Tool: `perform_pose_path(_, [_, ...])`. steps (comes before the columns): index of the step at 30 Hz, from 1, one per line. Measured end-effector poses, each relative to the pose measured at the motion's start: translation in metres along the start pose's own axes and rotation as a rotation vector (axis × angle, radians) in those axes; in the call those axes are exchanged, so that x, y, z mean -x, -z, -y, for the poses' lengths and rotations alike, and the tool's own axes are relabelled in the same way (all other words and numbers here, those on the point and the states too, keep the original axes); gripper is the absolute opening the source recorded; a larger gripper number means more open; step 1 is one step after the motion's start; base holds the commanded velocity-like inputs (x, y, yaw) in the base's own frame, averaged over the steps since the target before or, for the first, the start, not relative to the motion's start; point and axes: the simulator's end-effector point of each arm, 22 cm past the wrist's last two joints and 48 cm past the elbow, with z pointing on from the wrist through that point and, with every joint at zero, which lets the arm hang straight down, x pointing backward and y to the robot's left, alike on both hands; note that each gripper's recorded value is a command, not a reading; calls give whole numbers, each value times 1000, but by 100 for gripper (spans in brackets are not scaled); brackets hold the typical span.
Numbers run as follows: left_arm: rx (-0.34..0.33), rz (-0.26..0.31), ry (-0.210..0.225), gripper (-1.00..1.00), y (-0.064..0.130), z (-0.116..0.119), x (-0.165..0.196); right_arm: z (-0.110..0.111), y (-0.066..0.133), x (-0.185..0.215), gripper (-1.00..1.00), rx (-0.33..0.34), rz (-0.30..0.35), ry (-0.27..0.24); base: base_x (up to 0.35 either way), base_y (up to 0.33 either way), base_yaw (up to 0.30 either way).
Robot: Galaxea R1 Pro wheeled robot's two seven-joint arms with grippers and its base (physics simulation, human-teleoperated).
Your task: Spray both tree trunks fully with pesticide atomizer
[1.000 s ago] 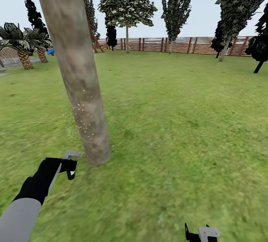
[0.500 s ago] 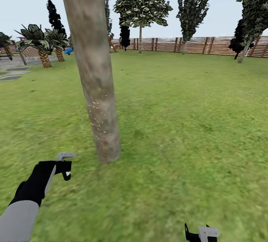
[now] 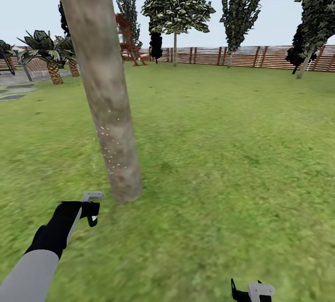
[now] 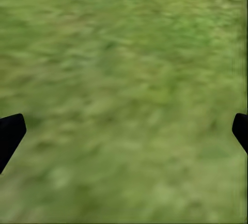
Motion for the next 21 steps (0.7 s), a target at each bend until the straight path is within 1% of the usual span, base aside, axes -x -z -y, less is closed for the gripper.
perform_pose_path(5, [6,2,2,-100,0,-1,1,0,0,0,100,0,0,0,97,-272,0])
perform_pose_path(8, [65,2,12,-100,0,-11,0,0,0,0,100,0,0,0,103,-272,0])
perform_pose_path(12, [81,1,16,-100,0,-11,0,0,0,0,100,0,0,0,79,-272,6])
perform_pose_path(18, [80,10,17,-100,0,-10,2,0,0,0,100,1,1,1,10,-272,233])
perform_pose_path(21, [80,13,16,-100,0,-10,3,0,0,0,100,0,1,0,98,-267,259])
